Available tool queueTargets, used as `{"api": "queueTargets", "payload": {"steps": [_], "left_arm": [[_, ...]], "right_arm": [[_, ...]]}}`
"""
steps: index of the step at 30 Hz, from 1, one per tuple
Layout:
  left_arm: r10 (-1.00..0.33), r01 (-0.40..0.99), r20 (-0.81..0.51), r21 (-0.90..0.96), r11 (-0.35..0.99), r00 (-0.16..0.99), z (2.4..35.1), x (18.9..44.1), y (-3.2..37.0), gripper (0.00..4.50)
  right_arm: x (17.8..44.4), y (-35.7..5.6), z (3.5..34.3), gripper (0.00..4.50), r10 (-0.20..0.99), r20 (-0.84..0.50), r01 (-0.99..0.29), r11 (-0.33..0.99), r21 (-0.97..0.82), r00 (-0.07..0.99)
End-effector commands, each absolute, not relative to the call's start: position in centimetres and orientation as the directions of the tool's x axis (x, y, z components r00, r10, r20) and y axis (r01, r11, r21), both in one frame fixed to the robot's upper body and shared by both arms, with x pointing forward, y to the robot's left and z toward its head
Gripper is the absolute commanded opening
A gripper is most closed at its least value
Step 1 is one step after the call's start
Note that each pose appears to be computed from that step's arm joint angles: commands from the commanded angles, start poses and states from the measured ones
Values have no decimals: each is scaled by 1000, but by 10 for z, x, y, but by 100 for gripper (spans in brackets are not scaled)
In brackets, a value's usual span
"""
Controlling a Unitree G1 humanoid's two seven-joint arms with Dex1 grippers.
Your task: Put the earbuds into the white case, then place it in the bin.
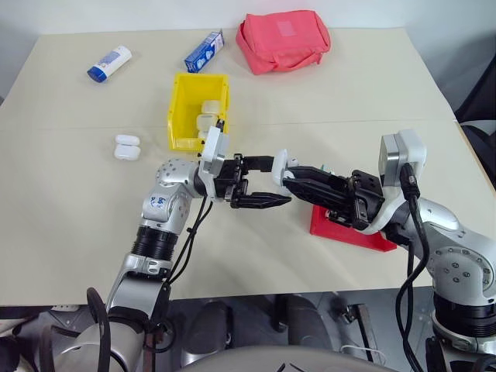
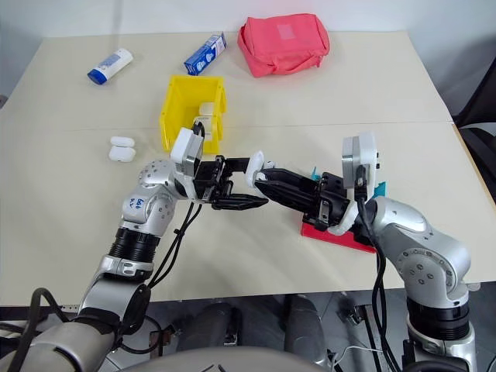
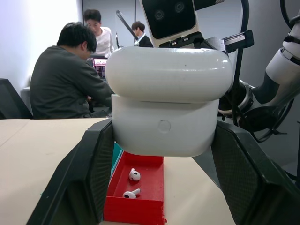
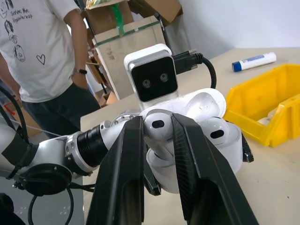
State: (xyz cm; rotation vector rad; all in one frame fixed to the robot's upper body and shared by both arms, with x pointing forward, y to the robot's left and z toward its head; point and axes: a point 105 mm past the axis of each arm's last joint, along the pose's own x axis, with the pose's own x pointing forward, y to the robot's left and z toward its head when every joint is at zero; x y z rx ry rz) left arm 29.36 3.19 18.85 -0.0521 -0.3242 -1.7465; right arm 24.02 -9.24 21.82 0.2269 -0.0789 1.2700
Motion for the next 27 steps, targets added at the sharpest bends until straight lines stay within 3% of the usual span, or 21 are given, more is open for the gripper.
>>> {"api": "queueTargets", "payload": {"steps": [1, 19, 27], "left_arm": [[-930, 943, 269, 288, -168, -248, 214, 287, 32, 276], [-931, 944, 274, 287, -161, -242, 213, 289, 31, 276], [-932, 946, 277, 286, -153, -235, 212, 289, 31, 276]], "right_arm": [[253, -102, 198, 49, 922, 96, -919, 356, 170, 375], [259, -118, 192, 49, 916, 51, -906, 385, 176, 399], [255, -115, 196, 49, 932, 30, -922, 353, 158, 362]]}}
